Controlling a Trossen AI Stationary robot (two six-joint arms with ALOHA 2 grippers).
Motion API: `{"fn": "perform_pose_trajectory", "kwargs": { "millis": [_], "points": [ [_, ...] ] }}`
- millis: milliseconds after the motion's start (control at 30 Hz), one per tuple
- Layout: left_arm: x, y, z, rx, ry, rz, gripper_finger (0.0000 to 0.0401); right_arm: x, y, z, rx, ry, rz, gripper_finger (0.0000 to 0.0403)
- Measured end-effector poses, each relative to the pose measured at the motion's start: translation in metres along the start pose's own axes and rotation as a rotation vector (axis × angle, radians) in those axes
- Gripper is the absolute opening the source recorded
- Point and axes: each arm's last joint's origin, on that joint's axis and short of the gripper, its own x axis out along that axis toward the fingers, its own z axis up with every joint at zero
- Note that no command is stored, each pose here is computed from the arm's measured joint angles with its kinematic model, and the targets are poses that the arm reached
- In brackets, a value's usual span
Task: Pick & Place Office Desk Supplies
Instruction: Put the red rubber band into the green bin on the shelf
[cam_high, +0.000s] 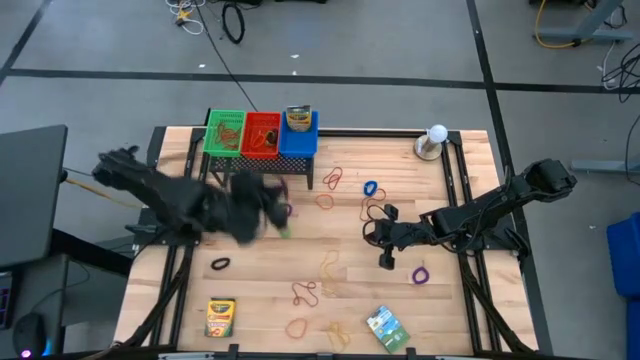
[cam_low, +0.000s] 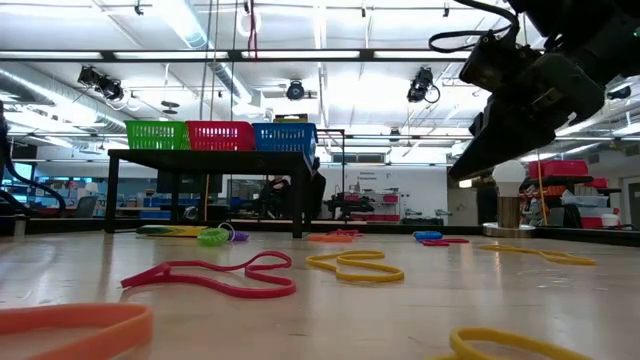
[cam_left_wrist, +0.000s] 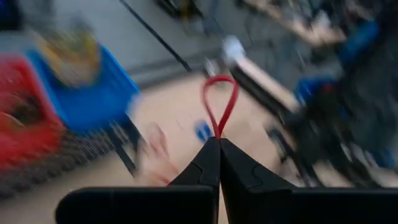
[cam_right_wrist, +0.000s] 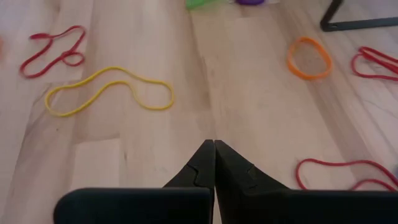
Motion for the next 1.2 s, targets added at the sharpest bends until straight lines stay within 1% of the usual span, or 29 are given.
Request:
{"fn": "perform_pose_trajectory", "kwargs": {
  "millis": [133,233,400,567,667,733,800,933,1033,1100,1200],
  "points": [
    [0.006,0.039,0.045,-0.037,-0.114,0.119,0.0004,0.0,-0.002,0.001,0.044,-0.016,-0.051,0.0005],
    [0.009,0.069,0.073,0.002,-0.149,0.199,0.0004,0.001,-0.006,0.002,0.104,-0.021,-0.071,0.0005],
    [0.015,0.116,0.102,0.092,-0.087,0.269,0.0003,0.003,-0.012,0.003,0.182,-0.036,-0.119,0.0005],
    [0.019,0.163,0.116,0.102,0.015,0.409,0.0003,0.004,-0.018,0.005,0.245,-0.058,-0.163,0.0005],
    [0.022,0.184,0.117,0.124,0.099,0.464,0.0003,0.004,-0.02,0.006,0.268,-0.065,-0.169,0.0005],
    [0.029,0.195,0.113,0.13,0.134,0.485,0.0003,0.005,-0.021,0.007,0.27,-0.072,-0.172,0.0005],
    [0.04,0.208,0.103,0.116,0.174,0.51,0.0003,0.005,-0.022,0.007,0.271,-0.074,-0.177,0.0005],
    [0.057,0.231,0.083,0.089,0.201,0.515,0.0002,0.005,-0.022,0.008,0.277,-0.082,-0.194,0.0005],
    [0.069,0.245,0.072,0.044,0.211,0.502,0.0002,0.005,-0.022,0.008,0.28,-0.09,-0.194,0.0005],
    [0.075,0.254,0.064,0.022,0.234,0.505,0.0002,0.005,-0.022,0.009,0.281,-0.092,-0.193,0.0005],
    [0.078,0.264,0.056,0.002,0.267,0.545,0.0005,0.005,-0.022,0.009,0.283,-0.097,-0.191,0.0005]
  ]
}}
